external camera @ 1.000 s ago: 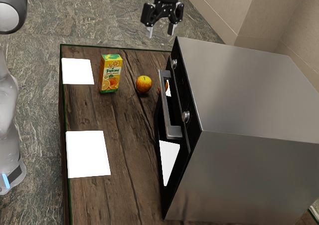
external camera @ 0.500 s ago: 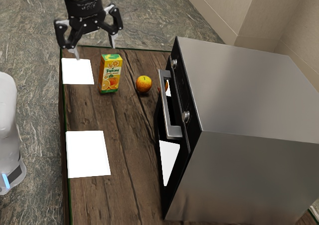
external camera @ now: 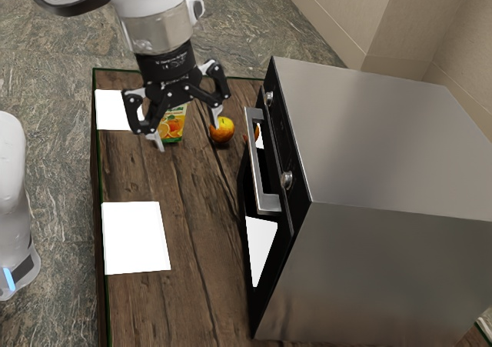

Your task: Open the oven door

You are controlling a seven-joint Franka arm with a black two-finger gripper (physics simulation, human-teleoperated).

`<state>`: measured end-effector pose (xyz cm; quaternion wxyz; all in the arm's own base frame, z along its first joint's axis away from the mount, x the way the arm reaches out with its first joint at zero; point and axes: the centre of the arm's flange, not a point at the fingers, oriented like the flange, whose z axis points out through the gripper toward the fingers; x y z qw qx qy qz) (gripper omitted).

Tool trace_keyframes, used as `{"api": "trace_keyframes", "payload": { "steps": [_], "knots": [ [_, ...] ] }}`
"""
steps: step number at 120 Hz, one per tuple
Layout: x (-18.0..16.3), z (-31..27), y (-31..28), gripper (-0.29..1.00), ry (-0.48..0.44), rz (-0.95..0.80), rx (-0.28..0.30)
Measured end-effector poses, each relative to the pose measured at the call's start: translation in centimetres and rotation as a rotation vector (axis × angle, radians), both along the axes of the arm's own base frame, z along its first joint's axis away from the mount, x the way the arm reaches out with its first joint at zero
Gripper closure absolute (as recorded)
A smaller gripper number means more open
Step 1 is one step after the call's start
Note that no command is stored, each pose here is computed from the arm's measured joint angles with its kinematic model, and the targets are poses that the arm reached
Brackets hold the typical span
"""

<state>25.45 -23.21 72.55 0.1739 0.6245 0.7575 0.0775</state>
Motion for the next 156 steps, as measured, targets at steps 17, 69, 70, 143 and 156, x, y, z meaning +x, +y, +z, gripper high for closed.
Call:
{"api": "trace_keyframes", "payload": {
  "steps": [17, 69, 70, 143, 156],
  "knots": [
    [0.5, -1.1, 0.2, 0.02, 0.007, 0.012, -0.027],
    [5.1, -3.7, 0.9, 0.01, -0.022, -0.030, 0.113],
    [5.2, -3.7, 0.9, 0.01, -0.021, -0.032, 0.117],
    [10.8, -6.4, 3.7, 0.00, 0.002, -0.151, 0.154],
    [11.2, -6.8, 3.8, 0.00, -0.005, -0.167, 0.156]
  ]
}}
